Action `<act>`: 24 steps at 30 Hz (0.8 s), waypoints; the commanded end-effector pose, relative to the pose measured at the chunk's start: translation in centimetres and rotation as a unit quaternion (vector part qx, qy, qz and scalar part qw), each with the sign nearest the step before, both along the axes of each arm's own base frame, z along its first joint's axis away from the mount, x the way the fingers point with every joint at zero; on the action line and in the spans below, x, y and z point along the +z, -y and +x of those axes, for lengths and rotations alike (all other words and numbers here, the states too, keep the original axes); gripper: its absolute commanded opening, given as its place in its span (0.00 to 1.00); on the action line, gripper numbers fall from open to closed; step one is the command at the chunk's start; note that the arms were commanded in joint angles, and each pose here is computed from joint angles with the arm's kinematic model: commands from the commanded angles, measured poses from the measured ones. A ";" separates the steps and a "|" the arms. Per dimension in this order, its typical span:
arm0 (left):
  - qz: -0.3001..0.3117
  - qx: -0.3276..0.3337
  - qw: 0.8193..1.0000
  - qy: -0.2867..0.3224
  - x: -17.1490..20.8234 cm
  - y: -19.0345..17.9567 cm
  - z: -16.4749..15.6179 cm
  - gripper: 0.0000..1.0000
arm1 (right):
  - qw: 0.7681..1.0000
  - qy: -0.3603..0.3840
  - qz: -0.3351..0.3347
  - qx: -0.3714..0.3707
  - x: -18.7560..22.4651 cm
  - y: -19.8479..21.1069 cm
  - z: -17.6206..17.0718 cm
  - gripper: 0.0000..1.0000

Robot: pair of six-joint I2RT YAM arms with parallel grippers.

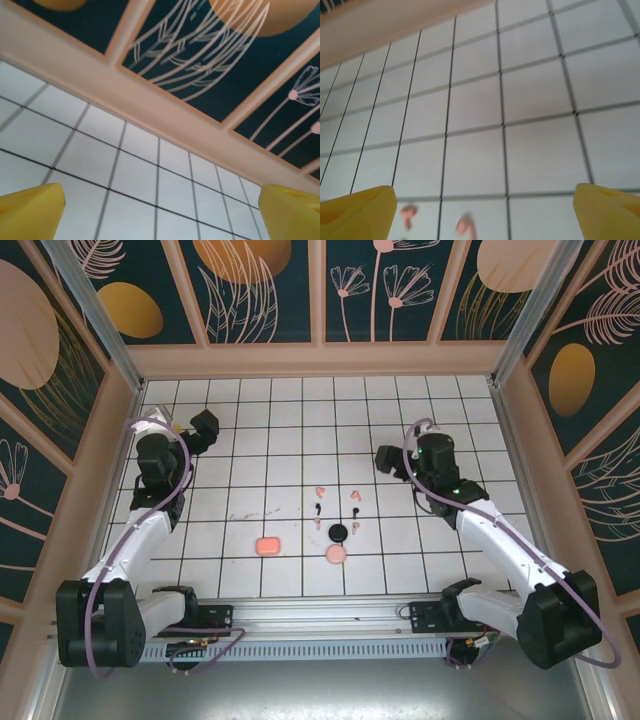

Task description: Insert wireless bluetooth earbuds into charging case

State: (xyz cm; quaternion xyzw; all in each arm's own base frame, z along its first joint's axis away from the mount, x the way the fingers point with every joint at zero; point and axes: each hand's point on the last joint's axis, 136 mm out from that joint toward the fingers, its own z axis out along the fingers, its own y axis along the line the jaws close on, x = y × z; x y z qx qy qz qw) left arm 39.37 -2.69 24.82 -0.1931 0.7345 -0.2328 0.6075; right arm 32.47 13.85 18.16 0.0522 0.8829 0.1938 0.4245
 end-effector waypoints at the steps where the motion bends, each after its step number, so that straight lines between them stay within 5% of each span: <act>1: -0.053 -0.027 0.997 -0.045 -1.3 2.4 -1.0 0.99 | 0.998 -0.052 0.022 -0.003 -0.7 -1.5 -2.5 0.91; 24: -0.076 0.001 0.983 -0.170 -8.1 2.2 -3.3 0.99 | 0.982 -0.167 -0.078 0.035 -6.6 -12.9 -12.6 0.89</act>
